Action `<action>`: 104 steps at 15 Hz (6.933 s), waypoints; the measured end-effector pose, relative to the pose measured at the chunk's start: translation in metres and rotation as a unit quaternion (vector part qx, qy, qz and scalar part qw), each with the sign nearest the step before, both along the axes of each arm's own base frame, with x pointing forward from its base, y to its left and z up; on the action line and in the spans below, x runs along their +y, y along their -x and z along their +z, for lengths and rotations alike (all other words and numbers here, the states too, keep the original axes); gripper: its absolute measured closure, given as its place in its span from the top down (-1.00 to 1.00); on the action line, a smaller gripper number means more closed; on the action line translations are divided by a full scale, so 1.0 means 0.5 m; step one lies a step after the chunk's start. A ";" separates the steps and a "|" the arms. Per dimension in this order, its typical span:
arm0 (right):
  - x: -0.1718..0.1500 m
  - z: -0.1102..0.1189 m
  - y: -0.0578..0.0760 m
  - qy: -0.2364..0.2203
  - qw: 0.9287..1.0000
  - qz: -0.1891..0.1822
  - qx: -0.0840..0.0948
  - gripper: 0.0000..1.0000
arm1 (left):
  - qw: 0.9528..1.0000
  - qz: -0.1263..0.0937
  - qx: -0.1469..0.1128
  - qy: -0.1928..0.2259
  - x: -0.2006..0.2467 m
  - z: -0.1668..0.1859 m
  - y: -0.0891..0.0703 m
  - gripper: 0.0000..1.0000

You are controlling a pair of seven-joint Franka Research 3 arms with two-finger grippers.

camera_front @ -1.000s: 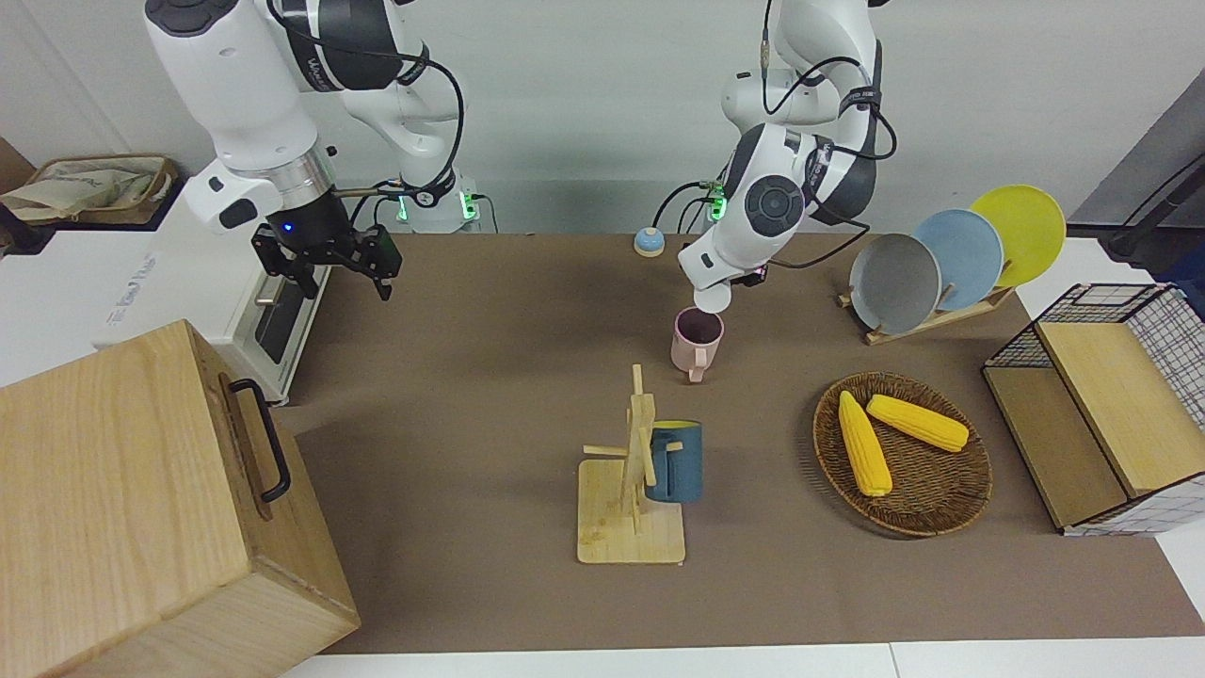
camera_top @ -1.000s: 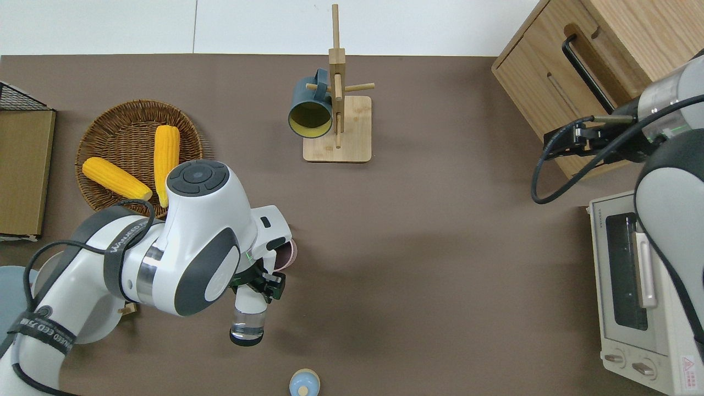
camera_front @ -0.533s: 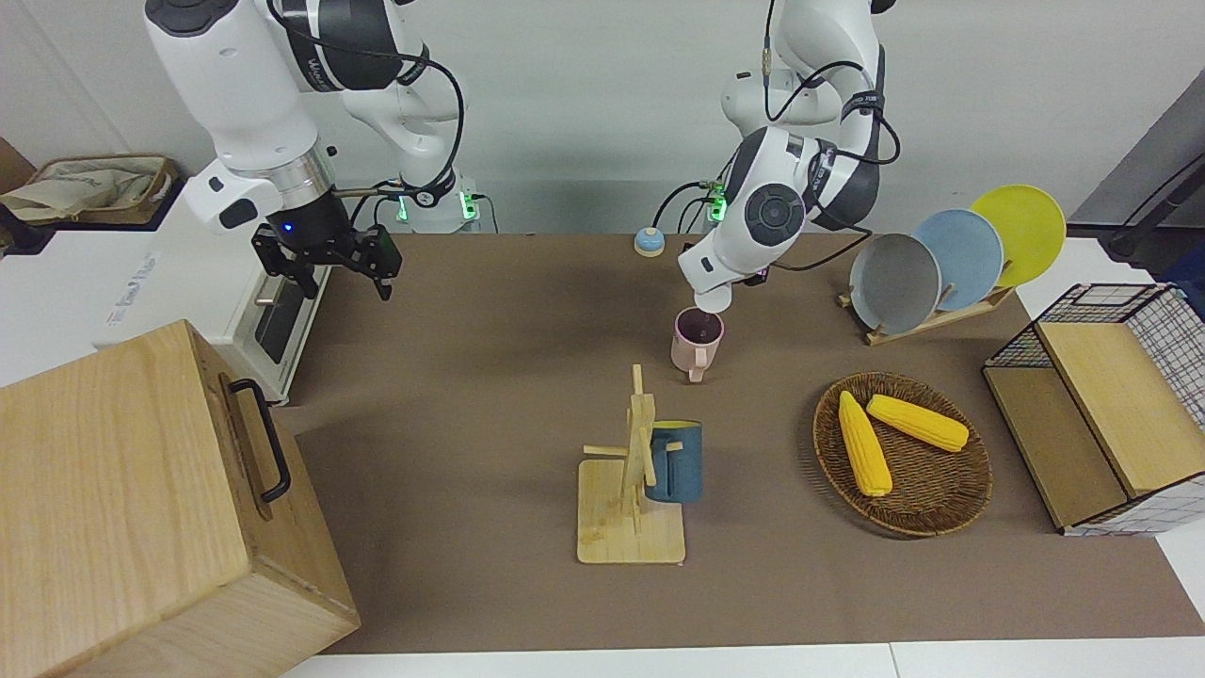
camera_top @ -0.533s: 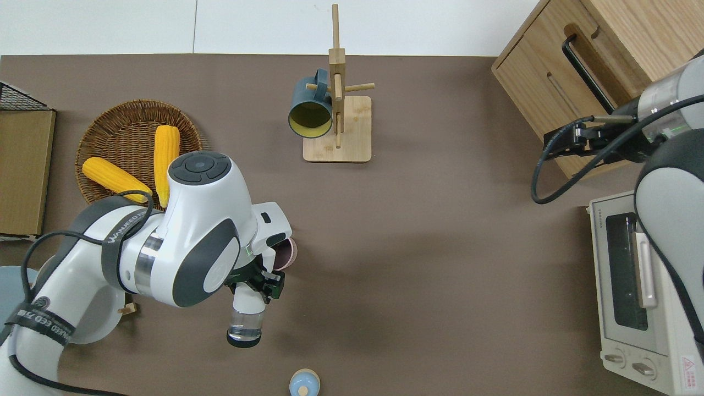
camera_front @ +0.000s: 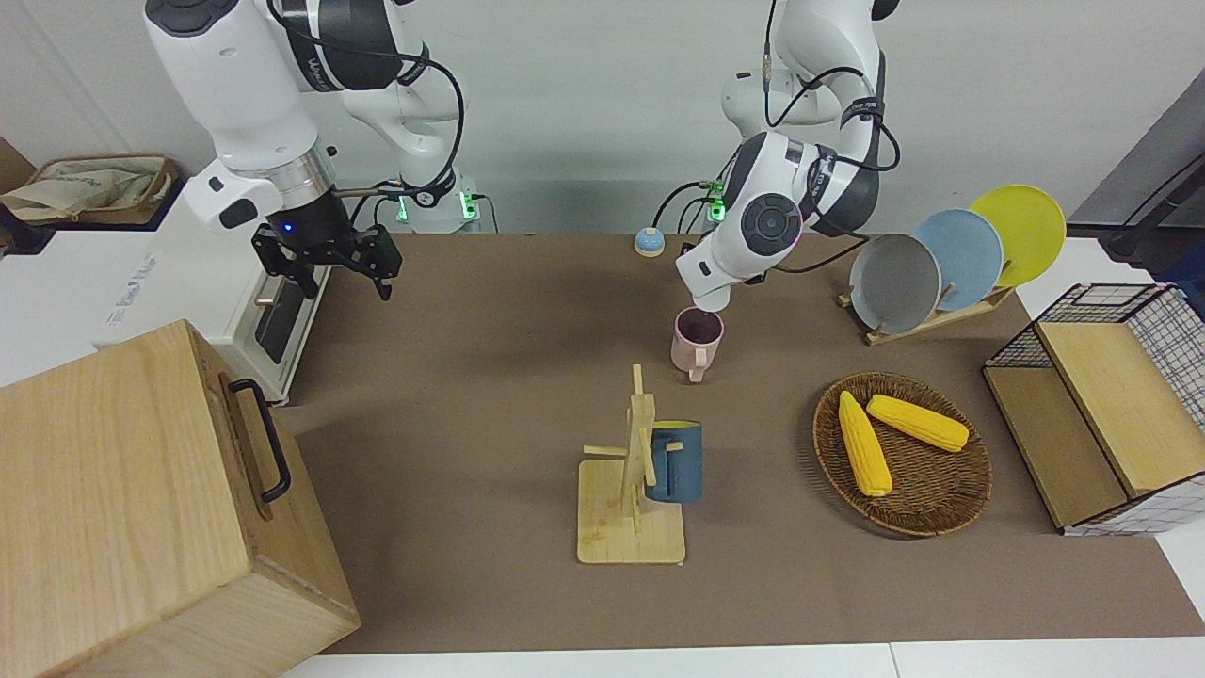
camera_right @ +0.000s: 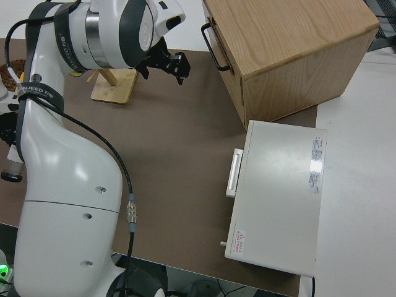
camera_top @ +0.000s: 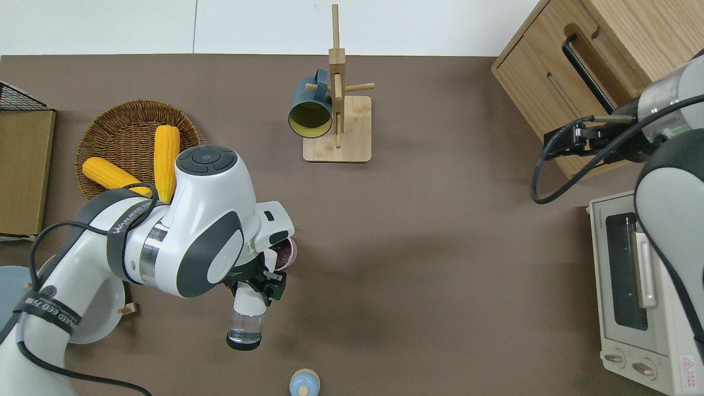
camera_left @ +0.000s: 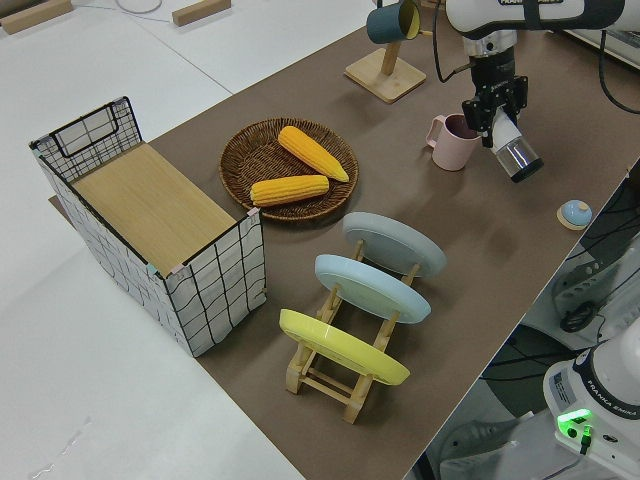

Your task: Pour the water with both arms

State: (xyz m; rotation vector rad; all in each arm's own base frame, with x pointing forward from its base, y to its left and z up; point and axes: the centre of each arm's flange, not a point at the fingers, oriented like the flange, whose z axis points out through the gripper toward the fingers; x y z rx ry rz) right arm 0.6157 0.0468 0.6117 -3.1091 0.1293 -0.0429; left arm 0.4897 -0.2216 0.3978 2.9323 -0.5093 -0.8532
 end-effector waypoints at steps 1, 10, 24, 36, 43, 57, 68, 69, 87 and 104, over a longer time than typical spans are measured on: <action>0.000 0.000 0.000 0.000 1.000 0.000 0.000 0.99 | 1.000 0.000 0.001 0.000 -0.001 -0.002 0.000 0.27; 0.000 0.000 0.000 0.000 1.000 0.000 0.000 0.99 | 1.000 0.003 0.001 -0.005 -0.010 0.003 0.002 0.27; 0.000 0.000 0.000 0.000 1.000 0.000 0.000 0.99 | 1.000 0.005 0.001 -0.008 -0.012 0.004 0.004 0.27; 0.000 0.000 0.000 0.000 1.000 0.000 0.000 0.99 | 1.000 0.010 -0.004 -0.009 -0.014 0.012 -0.001 0.27; 0.000 0.000 0.000 0.000 1.000 0.000 0.000 0.99 | 1.000 0.017 -0.023 -0.006 -0.016 0.029 -0.005 0.27; 0.000 0.000 0.000 0.000 1.000 0.000 0.000 0.99 | 0.968 0.042 -0.246 0.019 0.009 0.001 0.158 0.27; 0.000 0.000 0.000 0.000 1.000 0.000 0.000 0.99 | 0.951 0.088 -0.296 0.014 0.066 0.030 0.187 0.27; 0.000 0.000 0.000 0.000 1.000 0.000 0.000 0.99 | 0.947 0.101 -0.306 0.014 0.085 0.038 0.175 0.27; 0.000 0.000 0.000 0.000 1.000 0.000 0.000 0.99 | 0.843 0.217 -0.492 -0.023 0.504 0.359 -0.034 0.27; 0.000 0.000 0.000 0.000 1.000 0.000 0.000 0.99 | 0.812 0.183 -0.553 -0.027 0.922 0.462 -0.181 0.27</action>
